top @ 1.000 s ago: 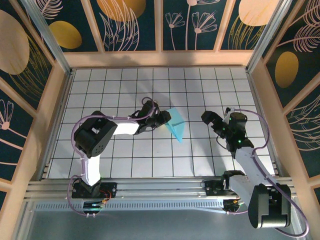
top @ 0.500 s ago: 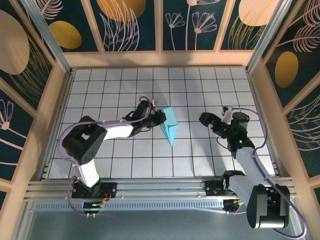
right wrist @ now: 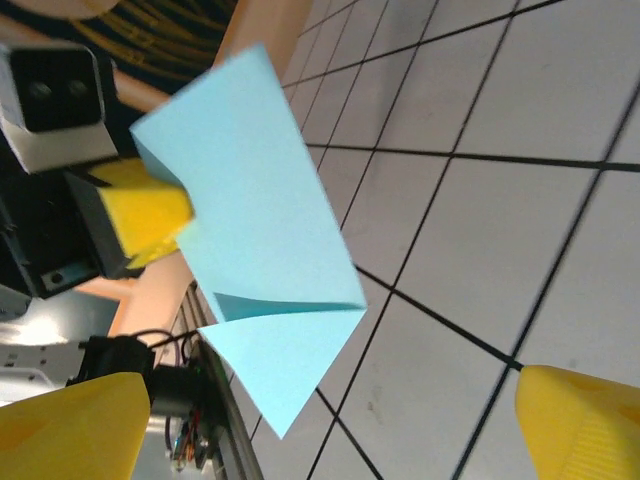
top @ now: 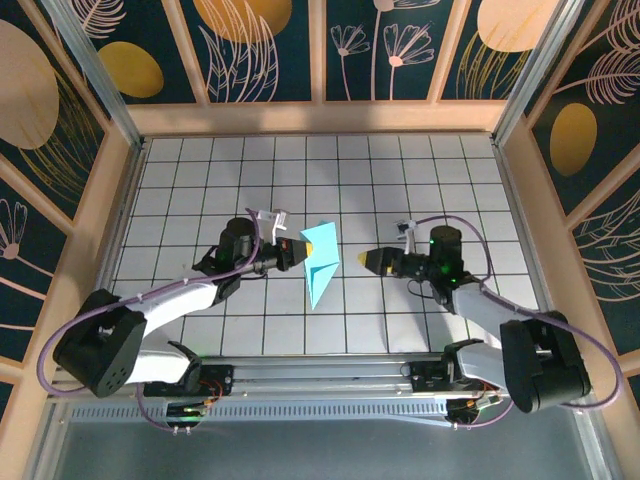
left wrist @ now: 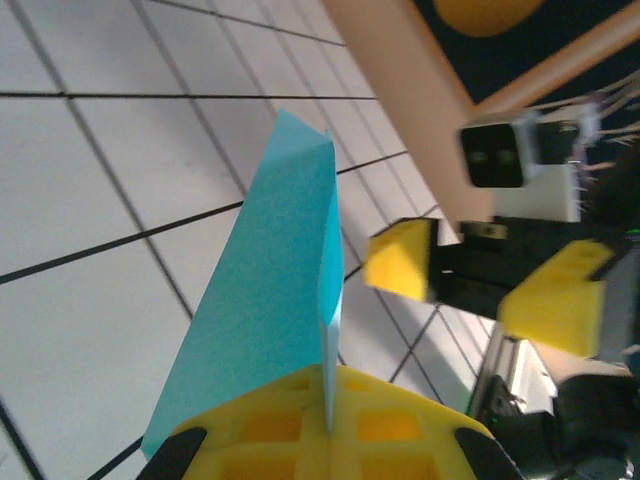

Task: Fold a paper plane with a square sheet of paper (fold left side to right side)
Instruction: Pick up the paper from the center of the table, then fold the wing for the fifth time at the center of the table.

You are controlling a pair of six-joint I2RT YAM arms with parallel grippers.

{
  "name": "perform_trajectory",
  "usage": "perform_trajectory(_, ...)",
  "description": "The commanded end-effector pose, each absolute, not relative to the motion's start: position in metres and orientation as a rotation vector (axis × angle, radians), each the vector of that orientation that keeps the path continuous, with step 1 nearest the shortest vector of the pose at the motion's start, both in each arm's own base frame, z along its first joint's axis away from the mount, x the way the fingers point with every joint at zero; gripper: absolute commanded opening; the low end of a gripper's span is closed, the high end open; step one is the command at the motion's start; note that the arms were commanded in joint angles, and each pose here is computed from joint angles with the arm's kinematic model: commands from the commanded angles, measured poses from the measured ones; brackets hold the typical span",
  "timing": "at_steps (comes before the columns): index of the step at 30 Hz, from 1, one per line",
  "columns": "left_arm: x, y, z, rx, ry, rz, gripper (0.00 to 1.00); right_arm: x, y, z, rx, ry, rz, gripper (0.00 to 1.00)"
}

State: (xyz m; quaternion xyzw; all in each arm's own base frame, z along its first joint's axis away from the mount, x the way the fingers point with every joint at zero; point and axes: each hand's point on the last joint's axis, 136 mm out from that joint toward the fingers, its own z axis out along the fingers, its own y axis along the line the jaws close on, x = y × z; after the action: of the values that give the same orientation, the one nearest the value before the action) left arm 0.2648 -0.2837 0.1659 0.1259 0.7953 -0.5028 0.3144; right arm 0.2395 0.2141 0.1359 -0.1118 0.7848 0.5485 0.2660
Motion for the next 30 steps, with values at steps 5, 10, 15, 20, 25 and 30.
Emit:
perform_trajectory(5,0.247,-0.289,0.194,0.476,1.957,-1.431,0.00,0.233,0.252,0.150,-0.535,1.977,1.557,0.92)
perform_trajectory(10,0.245,-0.292,0.188,0.479,1.984,-1.463,0.00,0.228,0.269,0.154,-0.605,1.956,1.637,0.84)
perform_trajectory(15,0.247,-0.288,0.173,0.449,2.050,-1.416,0.00,0.230,0.272,0.162,-0.615,1.923,1.663,0.76)
perform_trajectory(20,0.247,-0.287,0.162,0.428,2.093,-1.403,0.00,0.235,0.274,0.164,-0.640,1.940,1.640,0.64)
perform_trajectory(25,0.248,-0.287,0.153,0.418,2.125,-1.393,0.00,0.242,0.275,0.164,-0.647,1.961,1.605,0.54)
perform_trajectory(30,0.247,-0.286,0.147,0.414,2.142,-1.389,0.00,0.251,0.275,0.164,-0.634,1.981,1.573,0.46)
